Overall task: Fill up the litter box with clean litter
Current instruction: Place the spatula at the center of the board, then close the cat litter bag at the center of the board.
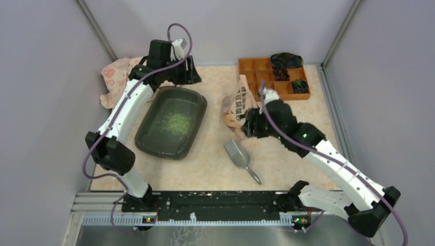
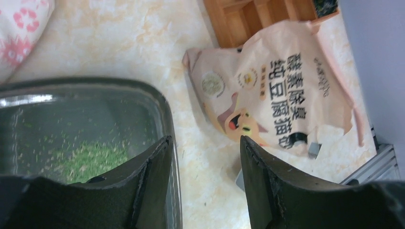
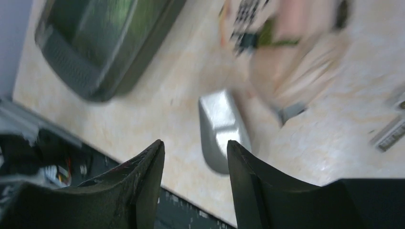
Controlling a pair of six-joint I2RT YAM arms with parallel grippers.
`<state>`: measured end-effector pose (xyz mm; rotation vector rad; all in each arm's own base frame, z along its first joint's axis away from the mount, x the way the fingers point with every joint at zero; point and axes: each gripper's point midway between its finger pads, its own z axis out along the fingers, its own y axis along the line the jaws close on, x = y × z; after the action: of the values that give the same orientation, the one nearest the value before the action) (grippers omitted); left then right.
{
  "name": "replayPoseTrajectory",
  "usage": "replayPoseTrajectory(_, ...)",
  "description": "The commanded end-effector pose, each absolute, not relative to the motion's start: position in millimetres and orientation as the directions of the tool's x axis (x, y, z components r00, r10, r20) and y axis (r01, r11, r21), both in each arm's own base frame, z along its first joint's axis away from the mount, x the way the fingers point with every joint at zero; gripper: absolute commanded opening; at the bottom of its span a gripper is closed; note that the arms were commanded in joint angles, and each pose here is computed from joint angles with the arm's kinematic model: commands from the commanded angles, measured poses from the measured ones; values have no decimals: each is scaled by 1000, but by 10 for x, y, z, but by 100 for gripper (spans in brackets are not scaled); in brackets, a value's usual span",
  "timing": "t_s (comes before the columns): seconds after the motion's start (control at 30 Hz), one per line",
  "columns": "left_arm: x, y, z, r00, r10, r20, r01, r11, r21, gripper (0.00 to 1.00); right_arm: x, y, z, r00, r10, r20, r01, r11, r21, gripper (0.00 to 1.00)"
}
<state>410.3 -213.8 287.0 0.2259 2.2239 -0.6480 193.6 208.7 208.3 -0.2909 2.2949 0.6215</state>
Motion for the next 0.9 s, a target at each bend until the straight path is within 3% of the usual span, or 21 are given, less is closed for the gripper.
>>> replayPoseTrajectory(0.0, 4213, -2418, 3106, -636, -18, -771, 433, 819, -377, 61, 2561, 1701, 2572, -621, 50, -782, -236, 940, 248, 51)
replayPoseTrajectory(0.3, 4293, -2610, 3136, -636, 17, -772, 461, 810, -362, 63, 3348, 1824, 2779, -569, 12, -822, -211, 964, 160, 52)
replayPoseTrajectory(0.57, 4249, -2569, 3138, -633, 31, -774, 466, 813, -349, 63, 3707, 1774, 2699, -545, -39, -837, -152, 987, 53, 50)
replayPoseTrajectory(0.63, 4240, -2567, 3133, -635, 31, -772, 466, 813, -350, 63, 3783, 1756, 2698, -539, -54, -840, -141, 990, 26, 39)
replayPoseTrajectory(0.73, 4217, -2569, 3131, -637, 30, -770, 468, 809, -355, 63, 3893, 1750, 2779, -532, -63, -844, -137, 991, 13, 2)
replayPoseTrajectory(0.87, 4186, -2557, 3128, -637, 30, -771, 468, 809, -355, 63, 4028, 1866, 3219, -475, -59, -878, -196, 980, 41, 0)
